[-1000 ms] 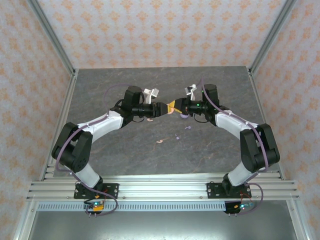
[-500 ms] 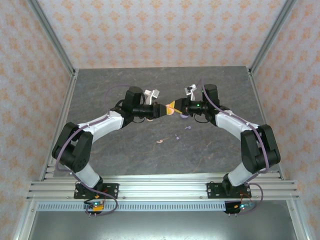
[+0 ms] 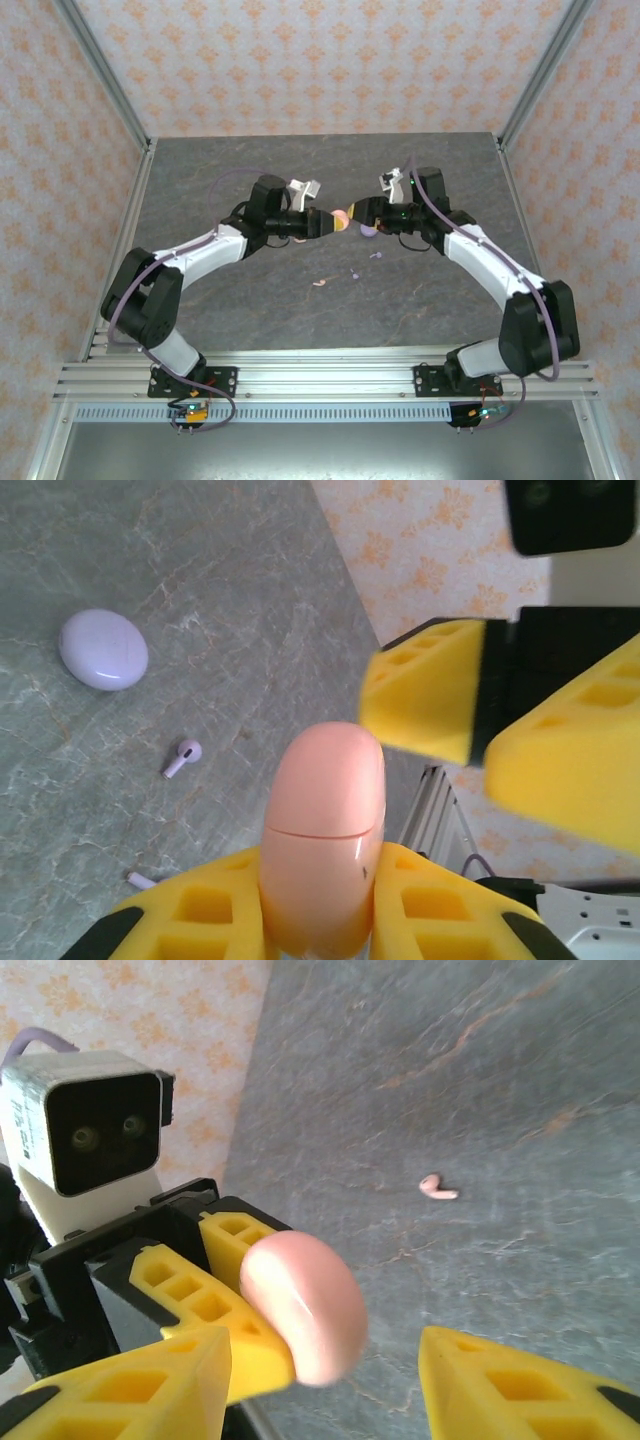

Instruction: Insert the wireless bluetooth earbuds into the charging case

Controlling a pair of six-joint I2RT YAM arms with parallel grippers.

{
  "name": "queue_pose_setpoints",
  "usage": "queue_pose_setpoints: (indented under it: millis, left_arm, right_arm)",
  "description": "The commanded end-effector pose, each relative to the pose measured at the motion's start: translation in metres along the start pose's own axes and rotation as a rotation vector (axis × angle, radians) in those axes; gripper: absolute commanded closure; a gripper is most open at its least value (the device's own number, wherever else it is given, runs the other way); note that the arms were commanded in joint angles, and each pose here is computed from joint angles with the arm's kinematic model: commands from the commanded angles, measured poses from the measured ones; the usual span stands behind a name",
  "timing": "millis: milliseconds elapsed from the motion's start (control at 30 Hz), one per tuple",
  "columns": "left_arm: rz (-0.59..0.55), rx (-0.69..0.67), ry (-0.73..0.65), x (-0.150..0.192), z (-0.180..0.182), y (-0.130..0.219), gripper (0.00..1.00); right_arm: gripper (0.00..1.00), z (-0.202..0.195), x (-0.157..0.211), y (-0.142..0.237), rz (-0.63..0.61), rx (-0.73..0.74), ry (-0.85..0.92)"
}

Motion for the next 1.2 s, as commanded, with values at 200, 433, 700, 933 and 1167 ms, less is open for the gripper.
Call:
queue_pose_setpoints:
  millis: [200,433,700,933,1167]
  left_arm:
    - [-0.249,0.069,-0.471,-0.008,-0.052,0.029,0.78]
    - [-0.26,0.085,-0.642,0.002,-0.07,0.036,0.79]
    - [-0.24,0.1,-0.728,0.012,-0.08,0.039,0.79]
    - [-0.204,0.124,-0.756,0.021,-0.086,0.036,0.79]
    - [-0.181,0.143,-0.773,0.027,-0.09,0.034,0.79]
  right_arm:
    - [0.44,0.028,0.015,0.044,-0.027,0.083,0.178]
    - [0.46,0.054,0.033,0.046,0.027,0.056,0.274]
    - [0.46,0.066,0.032,0.048,0.014,0.036,0.309]
    - [0.46,0.073,0.025,0.048,-0.011,0.025,0.317]
    - [0.45,0.068,0.022,0.048,-0.024,0.057,0.309]
Point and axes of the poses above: each hand's point on the last joint's axis, 136 mm out from that joint toward the fingers, its own y axis back along the fingers, its own z axis along the line the jaws close on, x = y × z, the point moved 3 cm from there along y, back along the fingers
